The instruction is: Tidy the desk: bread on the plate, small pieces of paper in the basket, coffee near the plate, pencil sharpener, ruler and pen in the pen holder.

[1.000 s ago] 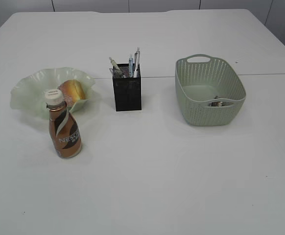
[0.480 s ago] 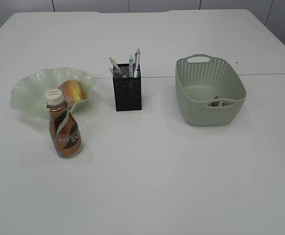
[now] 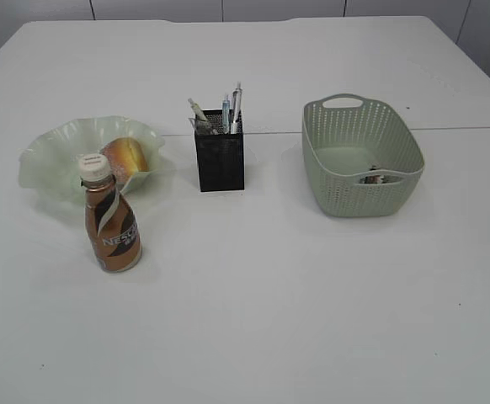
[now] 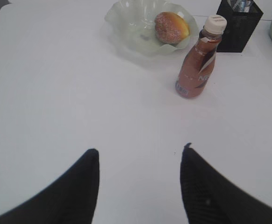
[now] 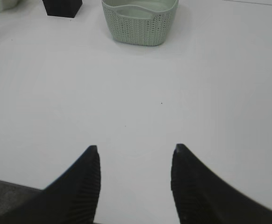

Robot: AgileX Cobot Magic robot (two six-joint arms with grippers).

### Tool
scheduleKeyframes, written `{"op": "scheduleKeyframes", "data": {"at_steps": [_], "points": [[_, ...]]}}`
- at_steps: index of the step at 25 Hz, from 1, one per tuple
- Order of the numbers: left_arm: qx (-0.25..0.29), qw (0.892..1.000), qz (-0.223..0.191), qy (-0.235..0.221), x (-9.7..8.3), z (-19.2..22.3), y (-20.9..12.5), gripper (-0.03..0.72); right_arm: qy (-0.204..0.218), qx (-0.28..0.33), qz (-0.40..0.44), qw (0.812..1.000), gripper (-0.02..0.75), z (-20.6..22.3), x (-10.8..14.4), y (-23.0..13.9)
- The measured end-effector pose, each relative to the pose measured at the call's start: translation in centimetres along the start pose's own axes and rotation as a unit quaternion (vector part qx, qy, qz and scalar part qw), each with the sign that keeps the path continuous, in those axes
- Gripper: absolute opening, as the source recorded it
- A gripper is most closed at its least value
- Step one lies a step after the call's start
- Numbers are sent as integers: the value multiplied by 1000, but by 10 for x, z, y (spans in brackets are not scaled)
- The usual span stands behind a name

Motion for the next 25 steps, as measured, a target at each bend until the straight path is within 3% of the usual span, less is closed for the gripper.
{"op": "scheduleKeyframes", "data": {"at_steps": [8, 15, 25], "points": [[-1, 999, -16, 30, 5, 0, 0, 384, -32, -3, 20, 999, 363, 0, -5, 1], [-2, 999, -18, 36, 6, -1, 0, 338, -35, -3, 22, 999, 363, 0, -5, 1], [0, 999, 43, 17, -1, 0, 0, 307, -35, -4, 19, 999, 363, 0, -5, 1]]}}
Point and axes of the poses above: a point on each arm's last joint axis where the gripper is mounted, z pointing out along that axis toward the gripper, x along the wrist's bending axis when the last joint is at zero, y = z × x, the point moved 9 cm from there along z, pointing out along that axis toward the gripper, and after that the axes turned 7 degrees about z, right-handed, at the moved point
